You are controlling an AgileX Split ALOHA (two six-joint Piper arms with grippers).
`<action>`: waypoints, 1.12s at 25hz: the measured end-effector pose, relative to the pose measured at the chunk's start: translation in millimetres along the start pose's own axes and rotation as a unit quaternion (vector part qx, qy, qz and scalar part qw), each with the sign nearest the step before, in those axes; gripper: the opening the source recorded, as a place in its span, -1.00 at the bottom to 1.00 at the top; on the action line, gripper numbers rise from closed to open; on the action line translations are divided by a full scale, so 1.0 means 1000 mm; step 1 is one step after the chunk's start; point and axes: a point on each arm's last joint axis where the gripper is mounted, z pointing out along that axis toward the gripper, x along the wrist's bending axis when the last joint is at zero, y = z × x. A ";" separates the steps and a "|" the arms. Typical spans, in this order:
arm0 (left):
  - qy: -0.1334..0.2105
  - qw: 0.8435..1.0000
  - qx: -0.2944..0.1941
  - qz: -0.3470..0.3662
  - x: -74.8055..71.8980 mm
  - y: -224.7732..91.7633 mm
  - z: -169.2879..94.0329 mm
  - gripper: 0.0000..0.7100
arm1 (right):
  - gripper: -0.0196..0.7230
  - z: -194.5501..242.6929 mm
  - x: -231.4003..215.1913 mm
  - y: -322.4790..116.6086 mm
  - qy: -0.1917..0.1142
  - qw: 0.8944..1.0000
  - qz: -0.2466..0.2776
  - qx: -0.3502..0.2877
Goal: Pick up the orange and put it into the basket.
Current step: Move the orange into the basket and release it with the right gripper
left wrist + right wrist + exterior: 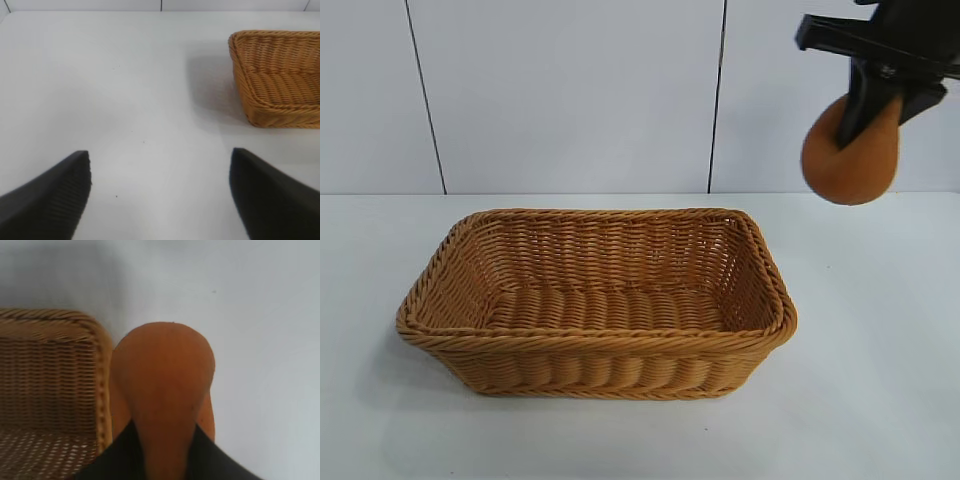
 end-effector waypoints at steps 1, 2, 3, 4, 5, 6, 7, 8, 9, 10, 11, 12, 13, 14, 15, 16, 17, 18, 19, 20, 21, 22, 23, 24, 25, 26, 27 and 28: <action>0.000 1.000 0.000 0.000 0.000 0.000 0.000 0.55 | -0.78 0.001 0.012 -0.001 0.011 1.000 -0.010 -0.005; 0.000 1.000 0.000 0.000 0.000 0.000 0.000 0.55 | -0.78 0.003 0.029 -0.003 0.023 0.999 -0.023 -0.009; 0.000 1.000 0.000 0.000 0.000 0.000 0.000 0.55 | -0.78 0.004 0.043 -0.005 0.036 0.999 -0.034 -0.017; 0.000 1.000 0.000 0.000 0.000 0.000 0.000 0.55 | -0.78 0.006 0.055 -0.007 0.044 0.998 -0.043 -0.021; 0.000 1.000 0.000 0.000 0.000 0.000 0.000 0.55 | -0.78 0.007 0.066 -0.009 0.052 0.997 -0.052 -0.026; 0.000 1.000 0.000 0.000 0.000 0.000 0.000 0.55 | -0.78 0.010 0.079 -0.012 0.060 0.996 -0.062 -0.031; 0.000 1.000 0.000 0.000 0.000 0.000 0.000 0.55 | -0.78 0.013 0.091 -0.015 0.068 0.995 -0.072 -0.035; 0.000 1.000 0.000 0.000 0.000 0.000 0.000 0.55 | -0.78 0.018 0.101 -0.016 0.074 0.993 -0.080 -0.038; 0.000 1.000 0.000 0.000 0.000 0.000 0.000 0.55 | -0.78 0.023 0.110 -0.020 0.079 0.992 -0.090 -0.037; 0.000 1.000 0.000 0.000 0.000 0.000 0.000 0.55 | -0.78 0.030 0.120 -0.023 0.083 0.991 -0.098 -0.036; 0.000 1.000 0.000 0.000 0.000 0.000 0.000 0.55 | -0.78 0.036 0.126 -0.024 0.085 0.991 -0.102 -0.034; 0.000 1.000 0.000 0.000 0.000 0.000 0.000 0.55 | -0.78 0.044 0.131 -0.027 0.086 0.990 -0.107 -0.030; 0.000 1.000 0.000 0.000 0.000 0.000 0.000 0.55 | -0.78 0.053 0.135 -0.028 0.085 0.990 -0.109 -0.026; 0.000 1.000 0.000 0.000 0.000 0.000 0.000 0.55 | -0.78 0.063 0.136 -0.029 0.082 0.990 -0.110 -0.017; 0.000 1.000 0.000 0.000 0.000 0.000 0.000 0.55 | -0.78 0.072 0.137 -0.031 0.079 0.991 -0.109 -0.008; 0.000 1.000 0.000 0.000 0.000 0.000 0.000 0.55 | -0.78 0.081 0.136 -0.032 0.074 0.991 -0.109 0.002; 0.000 1.000 0.000 0.000 0.000 0.000 0.000 0.55 | -0.78 0.094 0.134 -0.033 0.066 0.992 -0.111 0.014; -0.001 1.000 0.000 0.000 0.000 0.000 0.000 0.55 | -0.78 0.103 0.133 -0.034 0.058 0.991 -0.114 0.022; -0.001 1.000 0.000 -0.001 0.000 0.000 0.000 0.55 | -0.78 0.113 0.131 -0.036 0.050 0.991 -0.117 0.031; -0.001 1.000 0.000 -0.001 0.000 0.000 0.000 0.55 | -0.78 0.121 0.130 -0.037 0.046 0.991 -0.119 0.037; -0.001 1.000 0.000 -0.001 0.000 0.000 0.000 0.55 | -0.78 0.130 0.129 -0.038 0.041 0.991 -0.119 0.043; -0.001 1.000 0.000 -0.001 0.000 0.000 0.000 0.55 | -0.78 0.135 0.128 -0.039 0.040 0.991 -0.119 0.045; -0.001 1.000 0.000 -0.001 0.000 0.000 0.000 0.55 | -0.78 0.140 0.128 -0.040 0.038 0.991 -0.119 0.049; -0.001 1.000 0.000 -0.001 0.000 0.000 0.000 0.55 | -0.76 0.143 0.127 -0.040 0.037 0.991 -0.118 0.050; -0.001 1.000 0.000 -0.001 0.000 0.000 0.000 0.55 | -0.67 0.143 0.127 -0.040 0.038 0.991 -0.118 0.049; -0.001 1.000 0.000 -0.001 0.000 0.000 0.000 0.55 | -0.55 0.143 0.128 -0.040 0.039 0.991 -0.117 0.048; -0.001 1.000 0.000 -0.001 0.000 0.000 0.000 0.55 | -0.33 0.143 0.128 -0.040 0.039 0.991 -0.117 0.047; -0.001 1.000 0.000 -0.001 0.000 0.000 0.000 0.55 | -0.07 0.143 0.128 -0.040 0.040 0.991 -0.116 0.047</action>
